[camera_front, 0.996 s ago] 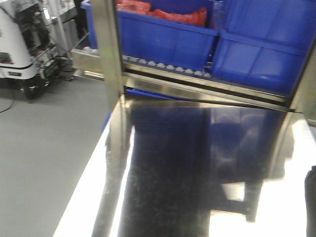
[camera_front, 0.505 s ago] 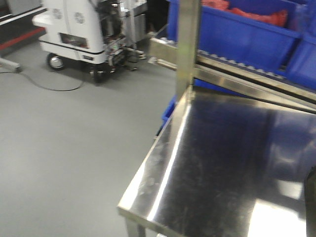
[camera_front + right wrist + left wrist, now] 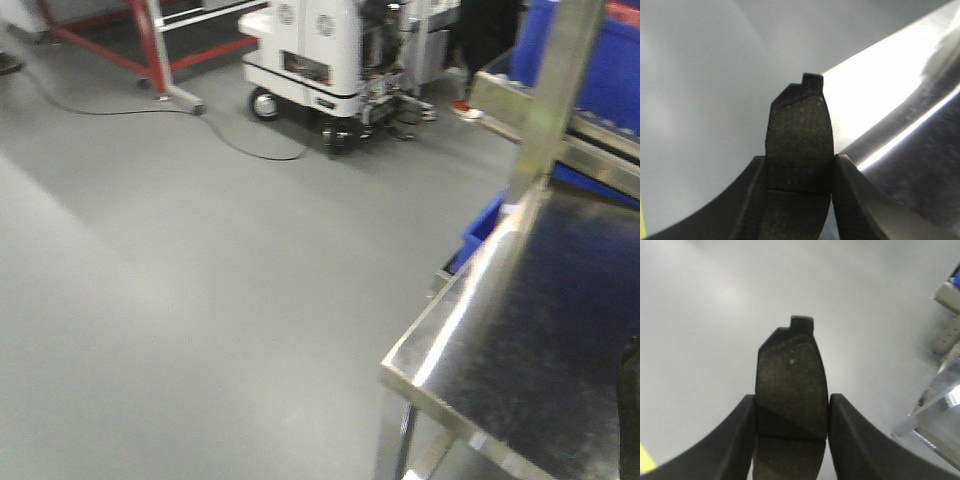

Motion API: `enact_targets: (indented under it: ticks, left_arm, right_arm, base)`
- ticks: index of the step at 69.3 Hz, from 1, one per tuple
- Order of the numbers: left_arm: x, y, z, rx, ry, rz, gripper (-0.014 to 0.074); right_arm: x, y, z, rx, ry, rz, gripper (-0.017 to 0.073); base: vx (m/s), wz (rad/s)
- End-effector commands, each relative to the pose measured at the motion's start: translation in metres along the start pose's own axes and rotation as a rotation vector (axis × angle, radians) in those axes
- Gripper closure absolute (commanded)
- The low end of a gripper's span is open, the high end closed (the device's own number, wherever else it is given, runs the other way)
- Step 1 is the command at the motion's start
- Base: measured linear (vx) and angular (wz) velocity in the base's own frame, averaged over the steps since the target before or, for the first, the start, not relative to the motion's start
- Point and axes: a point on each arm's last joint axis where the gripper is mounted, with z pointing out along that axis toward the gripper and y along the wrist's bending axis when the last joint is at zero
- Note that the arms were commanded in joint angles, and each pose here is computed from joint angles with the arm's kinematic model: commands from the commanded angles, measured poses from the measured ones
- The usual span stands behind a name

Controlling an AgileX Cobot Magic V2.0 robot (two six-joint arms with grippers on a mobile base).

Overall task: Move and align brake pads A on conveyor
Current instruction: 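Back away and turn the base from the steel table, then drive along the yellow floor line past the striped cones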

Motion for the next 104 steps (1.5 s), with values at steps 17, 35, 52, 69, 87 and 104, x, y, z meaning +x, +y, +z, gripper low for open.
enact_targets:
  ticks: [17,35,52,69,87,104]
  left_arm:
    - [-0.0121,-0.0006,-0.0051,0.012,-0.094,0.001,0.0600]
    - [-0.0121,-0.0006,-0.0051,0.012,-0.094,0.001,0.0600]
    - [-0.0121,-0.0006,-0.0051,0.012,-0.094,0.001,0.0600]
    - [-0.0121,-0.0006,-0.0051,0.012,-0.094,0.001,0.0600]
    - [-0.0121,-0.0006,-0.0051,0.012,-0.094,0.001,0.0600]
    - [-0.0121,-0.0006,-0.0051,0.012,-0.094,0.001,0.0600]
  right_arm:
    - [-0.0137,0.0015,-0.0054,-0.008,-0.104,-0.003,0.0571]
    - [-0.0137,0.0015,-0.0054,-0.008,-0.104,-0.003,0.0571]
    - [-0.0137,0.0015,-0.0054,-0.008,-0.104,-0.003,0.0571]
    - [-0.0137,0.0015,-0.0054,-0.008,-0.104,-0.003,0.0571]
    - [-0.0131,0.0014,-0.0054,-0.007,-0.097,-0.003,0.0571]
    - [-0.0131,0.0014,-0.0054,-0.007,-0.097,-0.003,0.0571]
  base:
    - [-0.15,0.65]
    - [-0.16,0.64]
    - [-0.16,0.63]
    - [-0.16,0.61]
    - [-0.14,0.55]
    - [-0.10,0.45]
